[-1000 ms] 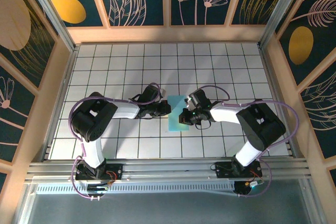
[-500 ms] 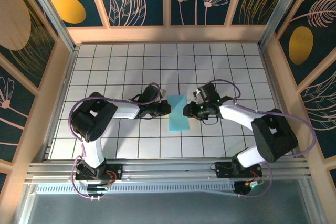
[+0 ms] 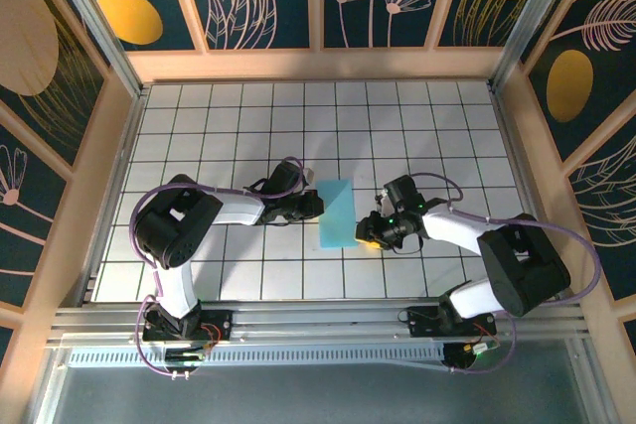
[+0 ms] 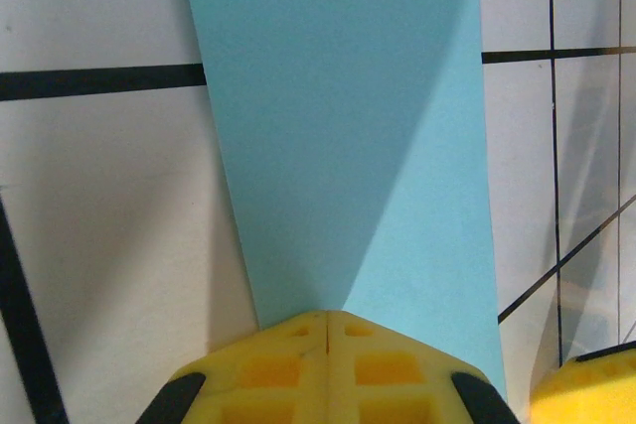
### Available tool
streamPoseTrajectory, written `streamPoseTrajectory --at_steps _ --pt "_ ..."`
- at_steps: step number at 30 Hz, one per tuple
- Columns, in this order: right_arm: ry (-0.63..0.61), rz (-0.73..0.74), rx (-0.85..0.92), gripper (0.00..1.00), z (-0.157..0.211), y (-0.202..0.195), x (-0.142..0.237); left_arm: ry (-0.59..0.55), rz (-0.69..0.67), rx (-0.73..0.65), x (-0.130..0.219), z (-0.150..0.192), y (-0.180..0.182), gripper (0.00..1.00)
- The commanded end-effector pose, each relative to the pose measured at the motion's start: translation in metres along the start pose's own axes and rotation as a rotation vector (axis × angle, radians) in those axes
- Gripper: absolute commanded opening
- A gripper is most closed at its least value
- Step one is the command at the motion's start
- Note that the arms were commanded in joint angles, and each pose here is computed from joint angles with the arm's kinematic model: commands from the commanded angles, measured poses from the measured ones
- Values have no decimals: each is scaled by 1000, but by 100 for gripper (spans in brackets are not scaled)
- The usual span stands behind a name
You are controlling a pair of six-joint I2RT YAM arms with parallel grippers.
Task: Fold a paper plane with a square sheet of paper (fold left side to right side)
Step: Fold the triangle a second time at the center of the table.
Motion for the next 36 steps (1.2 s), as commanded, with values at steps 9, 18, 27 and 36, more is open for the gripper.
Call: streamPoseTrajectory --at_steps 9,18,27,36 --pt "14 -56 -16 29 6 11 -6 15 -61 7 -8 9 19 1" --pt "23 -45 -20 29 6 8 -11 15 -60 6 -8 10 18 1" --pt "21 15 -19 33 7 -1 -10 19 -65 3 -9 10 19 0" --pt "51 -62 -9 31 8 12 -20 21 -68 1 -10 9 18 1"
Point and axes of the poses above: each hand's point on the last joint's axis, 136 mm out from that joint toward the fingers, its own x axis back along the fingers, its own y axis along the line the jaws close on, z = x × y, the point moved 2 cm from there along x, back along the fingers, and after that the axes turned 11 degrees about x, right-handed, at the moved point
